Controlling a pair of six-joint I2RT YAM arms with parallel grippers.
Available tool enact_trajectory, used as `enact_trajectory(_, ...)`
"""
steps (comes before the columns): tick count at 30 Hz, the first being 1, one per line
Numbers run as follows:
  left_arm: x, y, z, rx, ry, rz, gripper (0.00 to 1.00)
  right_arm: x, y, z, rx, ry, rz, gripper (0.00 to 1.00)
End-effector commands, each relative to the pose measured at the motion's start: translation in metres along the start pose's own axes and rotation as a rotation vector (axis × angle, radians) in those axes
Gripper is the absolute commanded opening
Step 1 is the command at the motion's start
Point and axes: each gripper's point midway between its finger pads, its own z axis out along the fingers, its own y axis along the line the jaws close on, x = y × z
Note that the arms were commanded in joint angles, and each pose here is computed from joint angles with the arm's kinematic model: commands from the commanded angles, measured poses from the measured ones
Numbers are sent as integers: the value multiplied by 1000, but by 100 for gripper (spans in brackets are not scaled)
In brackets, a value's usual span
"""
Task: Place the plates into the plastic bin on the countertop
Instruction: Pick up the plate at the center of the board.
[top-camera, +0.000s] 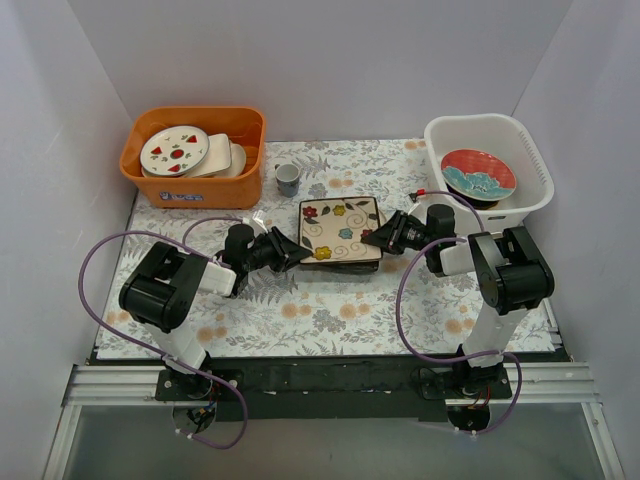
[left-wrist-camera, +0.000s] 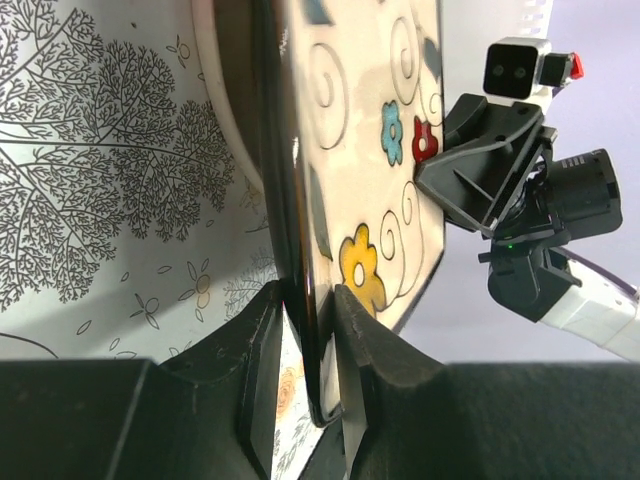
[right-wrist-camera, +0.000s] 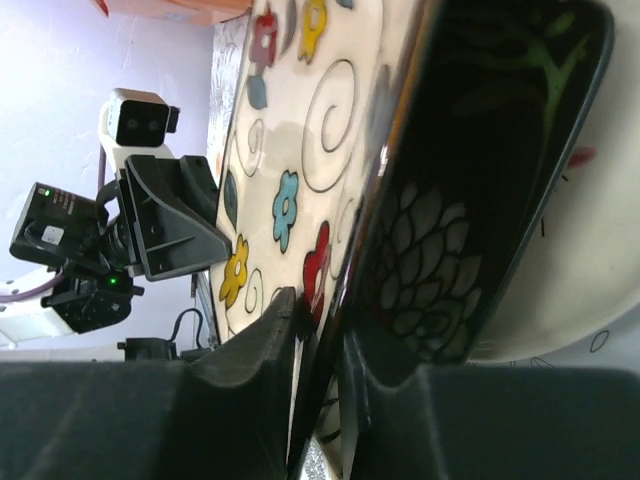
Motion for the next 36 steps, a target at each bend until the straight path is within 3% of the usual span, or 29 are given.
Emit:
enact_trajectory(1,-9,-82,1,277,3,185,0,31,58,7,-206,183,-104,20)
enact_trajectory(5,-8,-80,2,273,6,188,0,30,61,5,-203,181,-116,1)
enact_trajectory(10,-10,-79,1,261,-3,202,2,26,66,3,-189,169,-141,1)
enact_trajectory(16,-14,-78,-2,230,-30,233,20,22,72,1,-189,159,-159,1)
enact_trajectory(32,-27,-83,-14,154,-120,292,87,17,86,-4,-195,139,-177,1)
enact_trajectory(36,-31,-80,-17,118,-143,310,95,14,90,-5,-194,128,-182,1)
